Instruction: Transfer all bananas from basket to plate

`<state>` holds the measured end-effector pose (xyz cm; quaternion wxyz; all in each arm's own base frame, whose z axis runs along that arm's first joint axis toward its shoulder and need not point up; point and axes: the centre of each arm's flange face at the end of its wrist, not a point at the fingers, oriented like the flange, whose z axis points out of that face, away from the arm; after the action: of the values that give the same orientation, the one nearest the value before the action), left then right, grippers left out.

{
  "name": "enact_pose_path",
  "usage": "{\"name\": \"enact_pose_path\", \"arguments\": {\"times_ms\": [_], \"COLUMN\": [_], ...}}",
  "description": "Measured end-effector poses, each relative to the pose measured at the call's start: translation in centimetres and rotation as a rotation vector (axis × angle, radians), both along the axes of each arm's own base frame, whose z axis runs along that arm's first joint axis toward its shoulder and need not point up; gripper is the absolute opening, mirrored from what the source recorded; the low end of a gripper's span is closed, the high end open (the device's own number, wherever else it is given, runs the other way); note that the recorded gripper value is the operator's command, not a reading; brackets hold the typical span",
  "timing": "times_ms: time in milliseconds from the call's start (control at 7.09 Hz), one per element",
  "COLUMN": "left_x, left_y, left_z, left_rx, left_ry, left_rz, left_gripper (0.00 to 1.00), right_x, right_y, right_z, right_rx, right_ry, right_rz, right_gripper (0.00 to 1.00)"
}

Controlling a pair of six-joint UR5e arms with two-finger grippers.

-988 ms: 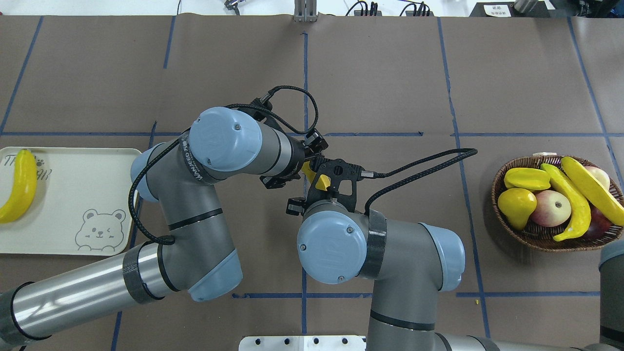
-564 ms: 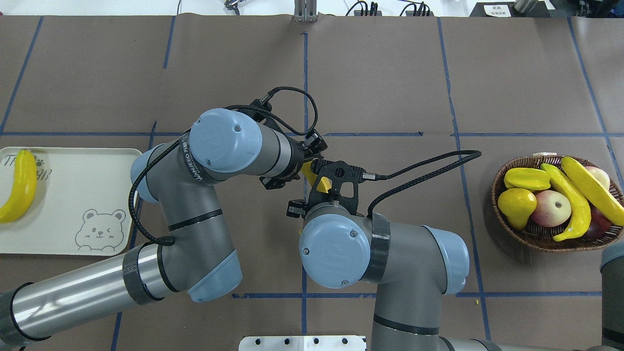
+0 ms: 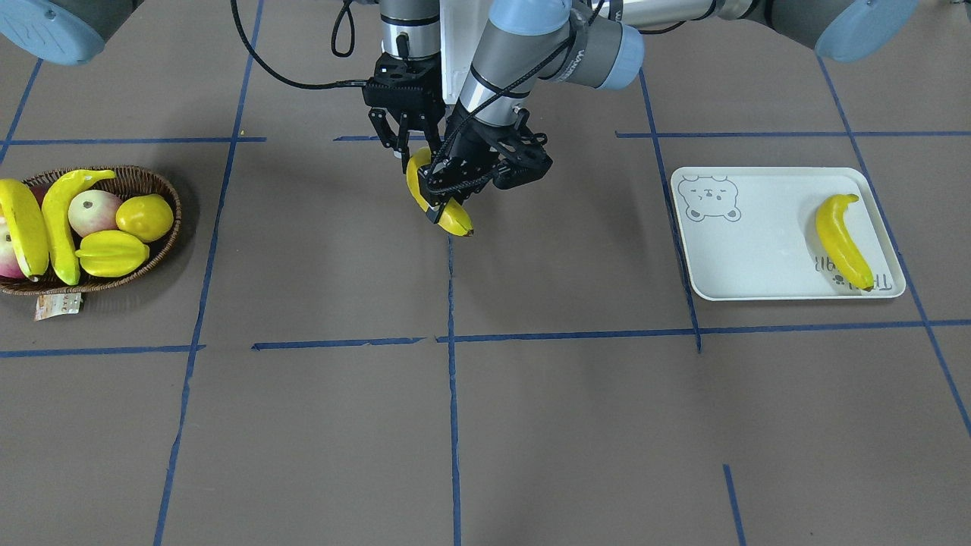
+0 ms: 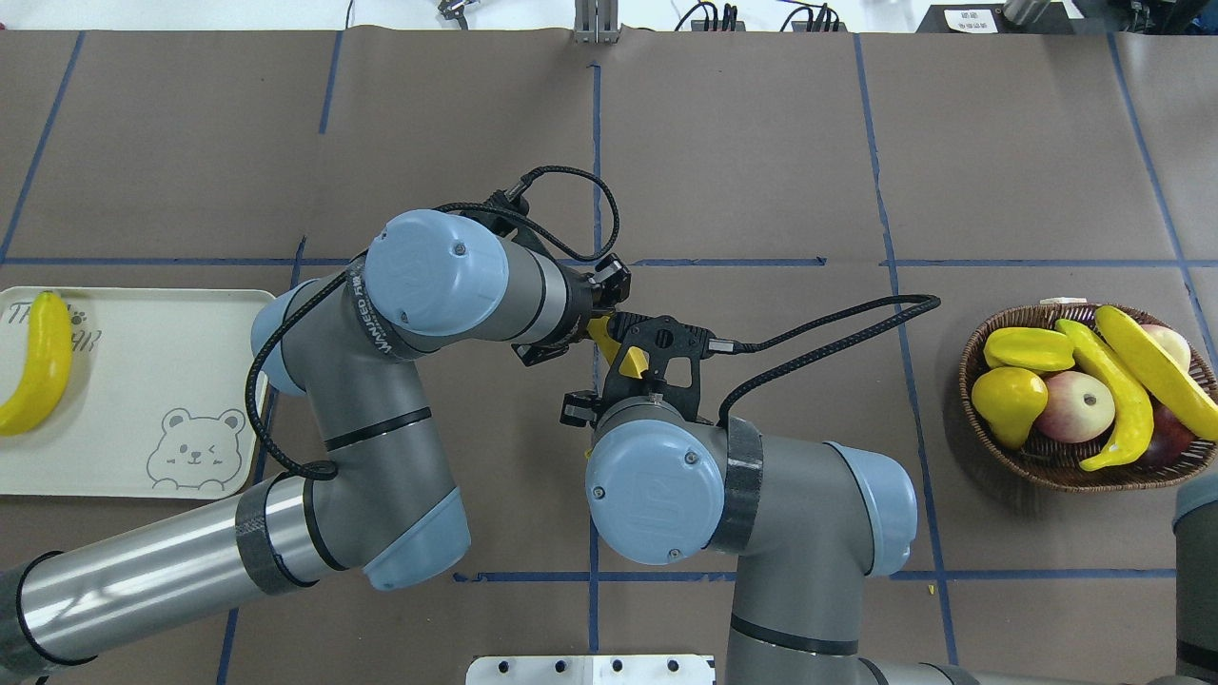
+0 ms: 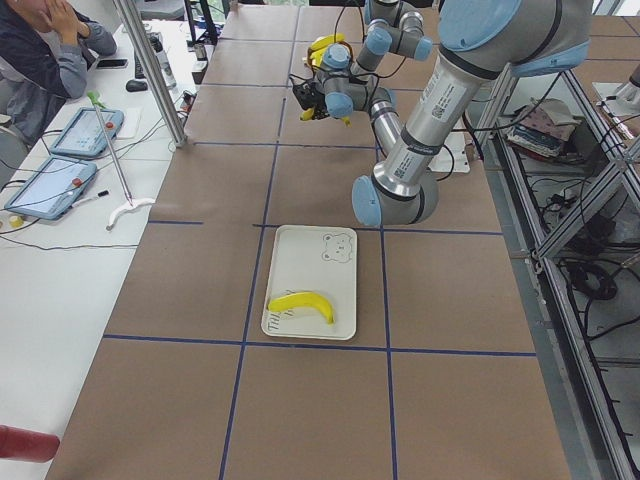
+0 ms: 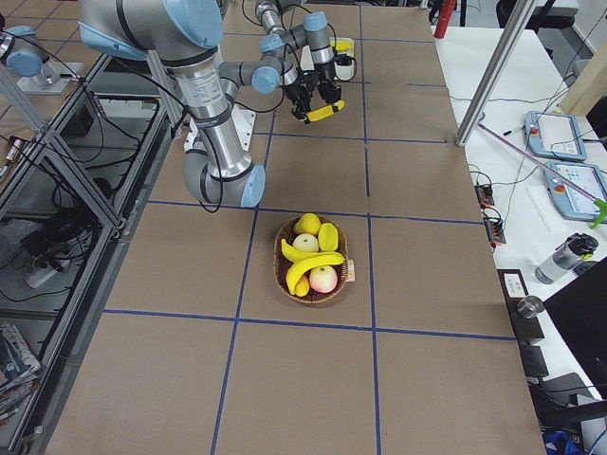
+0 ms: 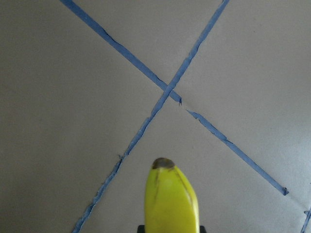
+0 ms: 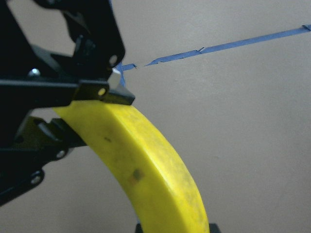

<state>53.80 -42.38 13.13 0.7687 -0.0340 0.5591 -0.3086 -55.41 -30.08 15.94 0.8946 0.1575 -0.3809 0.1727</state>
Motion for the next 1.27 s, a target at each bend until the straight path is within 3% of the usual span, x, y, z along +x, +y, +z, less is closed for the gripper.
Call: {"name": "enact_pose_path", "arguments": {"times_ms": [705,1270], "left_x": [-2.5,-11.8], "left_y": [-1.3,-2.8], "left_z": [2.6,12.7], "left_rx": [0.025,-0.01], "left_ry": [-0.039,-0.146], "left_rz": [-0.013,-0.08], "left_gripper": [0.0,0.0], "right_x": [4.9,7.6], "right_y": [-1.1,-4.6], "right_z": [-3.4,-1.2], "right_rx": [0.009,-0.052], "right_ry": [-0.101,-0.016], "right_rz": [0.011,-0.006], "right_gripper": [1.0,1.0]}}
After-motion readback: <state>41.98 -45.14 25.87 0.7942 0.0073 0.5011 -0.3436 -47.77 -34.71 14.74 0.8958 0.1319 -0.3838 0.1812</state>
